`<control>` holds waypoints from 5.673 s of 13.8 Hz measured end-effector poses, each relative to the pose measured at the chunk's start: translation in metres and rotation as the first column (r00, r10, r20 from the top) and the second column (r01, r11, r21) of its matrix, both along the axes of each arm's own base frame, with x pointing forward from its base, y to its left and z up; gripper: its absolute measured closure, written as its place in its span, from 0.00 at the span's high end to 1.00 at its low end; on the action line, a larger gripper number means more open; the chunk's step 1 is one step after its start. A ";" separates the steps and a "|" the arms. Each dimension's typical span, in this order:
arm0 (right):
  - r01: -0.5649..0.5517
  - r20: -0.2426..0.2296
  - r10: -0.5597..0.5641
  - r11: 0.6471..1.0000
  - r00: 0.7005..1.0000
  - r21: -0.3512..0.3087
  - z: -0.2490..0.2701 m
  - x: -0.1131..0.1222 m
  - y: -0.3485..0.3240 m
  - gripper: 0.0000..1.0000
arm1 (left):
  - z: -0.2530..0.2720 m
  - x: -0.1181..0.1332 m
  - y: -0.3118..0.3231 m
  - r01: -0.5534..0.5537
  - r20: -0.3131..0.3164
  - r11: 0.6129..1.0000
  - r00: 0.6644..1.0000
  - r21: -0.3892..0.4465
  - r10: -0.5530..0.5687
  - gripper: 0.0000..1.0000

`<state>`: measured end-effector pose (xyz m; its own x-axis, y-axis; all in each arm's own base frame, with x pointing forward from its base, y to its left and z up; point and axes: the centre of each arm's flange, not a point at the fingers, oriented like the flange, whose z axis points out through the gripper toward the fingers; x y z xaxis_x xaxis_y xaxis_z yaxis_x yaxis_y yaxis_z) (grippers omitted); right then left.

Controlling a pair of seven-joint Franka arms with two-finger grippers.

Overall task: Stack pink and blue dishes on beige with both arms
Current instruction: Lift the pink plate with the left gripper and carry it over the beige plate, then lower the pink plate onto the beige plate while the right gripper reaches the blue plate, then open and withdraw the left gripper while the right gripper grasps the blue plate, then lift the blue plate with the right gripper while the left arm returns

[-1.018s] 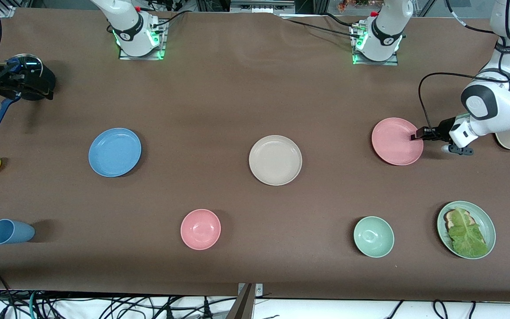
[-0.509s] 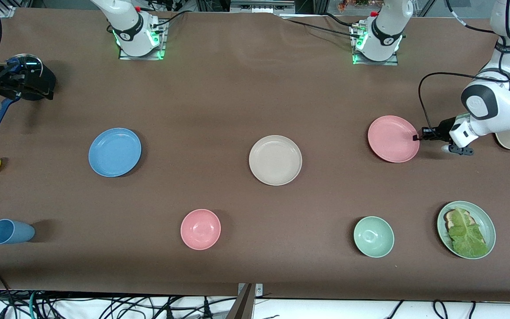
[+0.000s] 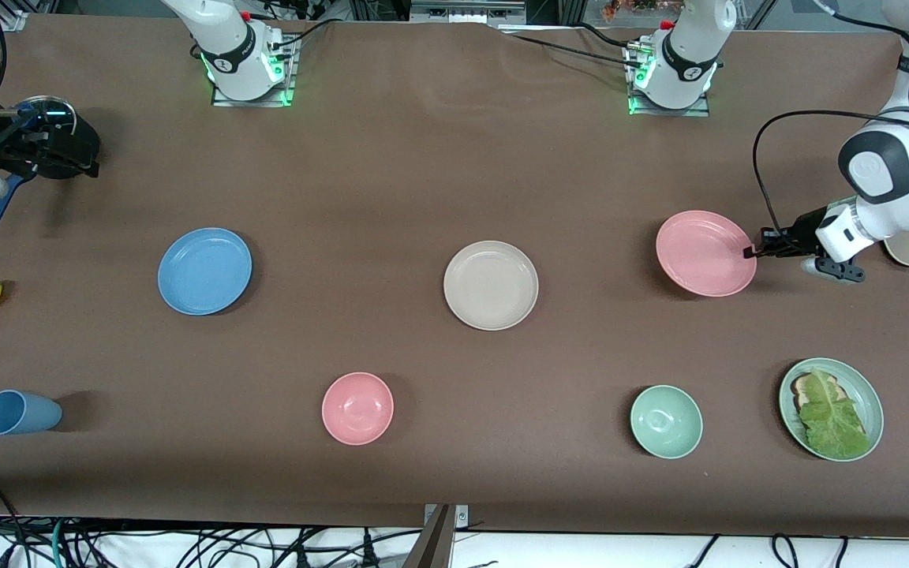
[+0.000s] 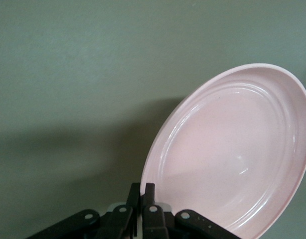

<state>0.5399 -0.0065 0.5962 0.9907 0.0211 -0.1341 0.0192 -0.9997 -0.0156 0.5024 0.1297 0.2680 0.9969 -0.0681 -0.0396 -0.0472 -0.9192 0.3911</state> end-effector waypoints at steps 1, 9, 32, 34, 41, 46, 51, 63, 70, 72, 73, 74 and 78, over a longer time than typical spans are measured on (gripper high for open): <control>0.000 0.000 0.000 1.000 1.000 0.000 0.000 0.000 0.000 1.00 | 0.014 0.009 -0.011 -0.001 0.000 1.000 1.000 -0.006 0.001 0.05; -0.001 -0.001 0.001 1.000 1.000 0.000 0.000 0.000 0.000 1.00 | 0.079 0.062 -0.217 -0.099 -0.072 0.991 0.992 0.093 0.106 0.05; 0.081 -0.002 -0.081 0.997 0.997 -0.012 -0.114 0.035 -0.045 1.00 | -0.033 0.013 -0.448 -0.256 -0.047 0.941 0.961 0.220 0.273 0.05; 0.105 0.017 -0.104 0.994 0.994 -0.015 -0.149 0.031 -0.058 1.00 | -0.036 0.013 -0.448 -0.261 -0.044 0.938 0.960 0.228 0.278 0.05; 0.168 0.047 -0.166 0.985 0.985 -0.036 -0.290 0.010 -0.092 1.00 | -0.033 0.020 -0.445 -0.268 -0.023 0.936 0.960 0.227 0.281 0.21; 0.204 0.039 -0.203 0.979 0.978 -0.023 -0.364 0.001 -0.110 1.00 | -0.028 0.027 -0.441 -0.277 -0.012 0.934 0.958 0.224 0.286 0.35; 0.276 0.036 -0.283 0.951 0.958 0.140 -0.386 -0.009 -0.145 1.00 | 0.017 0.060 -0.432 -0.191 -0.014 0.922 0.978 0.336 0.208 0.51; 0.304 0.014 -0.317 0.921 0.948 0.245 -0.418 -0.019 -0.158 0.71 | 0.081 0.120 -0.255 -0.018 -0.061 0.919 0.997 0.394 0.046 1.00; 0.296 0.014 -0.309 0.922 0.951 0.249 -0.418 -0.018 -0.155 0.21 | 0.095 0.126 -0.145 0.041 -0.084 0.905 0.996 0.424 -0.006 1.00; 0.284 0.012 -0.297 0.923 0.955 0.260 -0.416 -0.017 -0.154 0.05 | 0.097 0.124 -0.118 0.033 -0.093 0.902 0.996 0.431 0.008 1.00; 0.277 0.013 -0.291 0.924 0.957 0.265 -0.414 -0.015 -0.153 0.05 | 0.100 0.123 -0.108 0.028 -0.096 0.901 0.995 0.434 0.015 1.00; 0.272 0.011 -0.285 0.924 0.958 0.270 -0.412 -0.013 -0.153 0.05 | 0.105 0.122 -0.102 0.025 -0.097 0.901 0.995 0.434 0.019 1.00; 0.233 -0.023 -0.239 0.913 0.971 0.334 -0.380 0.015 -0.147 0.05 | 0.163 0.108 -0.108 -0.005 -0.072 0.923 0.997 0.384 0.035 1.00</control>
